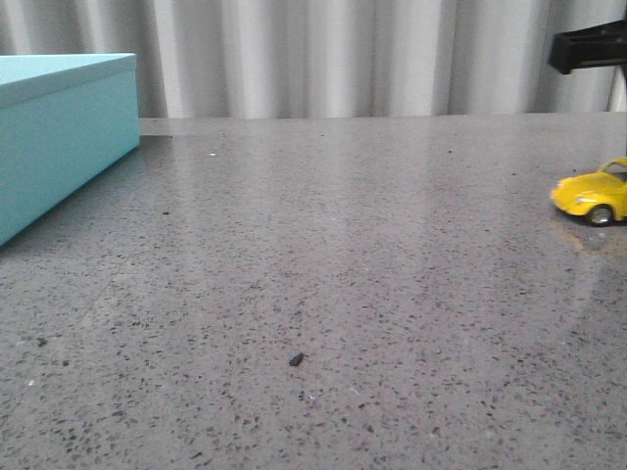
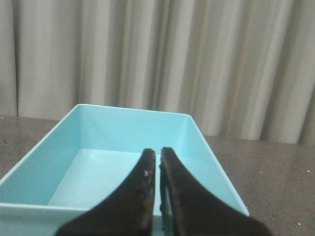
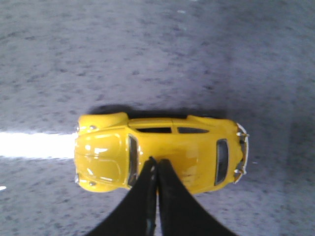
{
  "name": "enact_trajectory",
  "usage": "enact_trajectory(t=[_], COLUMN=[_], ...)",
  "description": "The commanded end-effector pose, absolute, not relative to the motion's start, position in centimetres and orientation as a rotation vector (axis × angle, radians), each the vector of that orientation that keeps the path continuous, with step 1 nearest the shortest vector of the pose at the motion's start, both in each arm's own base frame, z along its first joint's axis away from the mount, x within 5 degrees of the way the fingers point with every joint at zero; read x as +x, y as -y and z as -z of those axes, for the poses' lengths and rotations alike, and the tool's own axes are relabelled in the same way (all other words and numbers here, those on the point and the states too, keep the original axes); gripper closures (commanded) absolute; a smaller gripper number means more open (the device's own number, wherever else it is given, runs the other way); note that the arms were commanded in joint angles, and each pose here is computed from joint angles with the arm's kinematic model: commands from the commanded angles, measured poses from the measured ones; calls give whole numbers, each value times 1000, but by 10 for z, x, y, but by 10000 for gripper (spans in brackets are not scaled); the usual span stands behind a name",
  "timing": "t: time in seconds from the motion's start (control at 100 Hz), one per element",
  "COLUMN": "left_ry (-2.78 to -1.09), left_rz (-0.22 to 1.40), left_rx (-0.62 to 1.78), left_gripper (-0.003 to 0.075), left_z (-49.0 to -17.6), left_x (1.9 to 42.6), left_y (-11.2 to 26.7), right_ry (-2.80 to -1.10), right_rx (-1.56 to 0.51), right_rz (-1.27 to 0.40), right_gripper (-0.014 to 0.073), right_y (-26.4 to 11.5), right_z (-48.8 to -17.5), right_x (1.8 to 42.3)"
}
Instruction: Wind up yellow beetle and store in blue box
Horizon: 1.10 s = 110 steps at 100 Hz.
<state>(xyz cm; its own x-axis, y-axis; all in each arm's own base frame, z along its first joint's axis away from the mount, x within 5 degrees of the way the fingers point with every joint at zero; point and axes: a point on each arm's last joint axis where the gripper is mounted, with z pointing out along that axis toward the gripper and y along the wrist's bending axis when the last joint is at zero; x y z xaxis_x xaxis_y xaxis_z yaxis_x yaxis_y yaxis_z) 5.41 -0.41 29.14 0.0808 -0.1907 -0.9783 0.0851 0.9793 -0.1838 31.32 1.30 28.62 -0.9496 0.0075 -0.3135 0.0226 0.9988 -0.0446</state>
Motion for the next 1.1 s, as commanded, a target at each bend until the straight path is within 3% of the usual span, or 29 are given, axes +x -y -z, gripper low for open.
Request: enact_trajectory(t=[0.0, 0.33, 0.52, 0.76, 1.09], left_ry=[-1384, -1384, -1388, -1395, -1400], left_rz=[218, 218, 218, 218, 218], left_rx=[-93, -93, -93, -93, -93], left_gripper=[741, 741, 741, 741, 741], left_z=[-309, -309, -308, -308, -307], left_x=[53, 53, 53, 53, 53], left_y=[4, 4, 4, 4, 4], right_ry=[-2823, -2813, -2701, -2537, -2522], right_rx=[68, 159, 203, 158, 39], right_rz=[139, 199, 50, 4, -37], right_gripper=[636, 636, 636, 636, 636], right_y=[5, 31, 21, 10, -16], right_z=[-290, -293, -318, -354, -360], right_x=[312, 309, 298, 278, 271])
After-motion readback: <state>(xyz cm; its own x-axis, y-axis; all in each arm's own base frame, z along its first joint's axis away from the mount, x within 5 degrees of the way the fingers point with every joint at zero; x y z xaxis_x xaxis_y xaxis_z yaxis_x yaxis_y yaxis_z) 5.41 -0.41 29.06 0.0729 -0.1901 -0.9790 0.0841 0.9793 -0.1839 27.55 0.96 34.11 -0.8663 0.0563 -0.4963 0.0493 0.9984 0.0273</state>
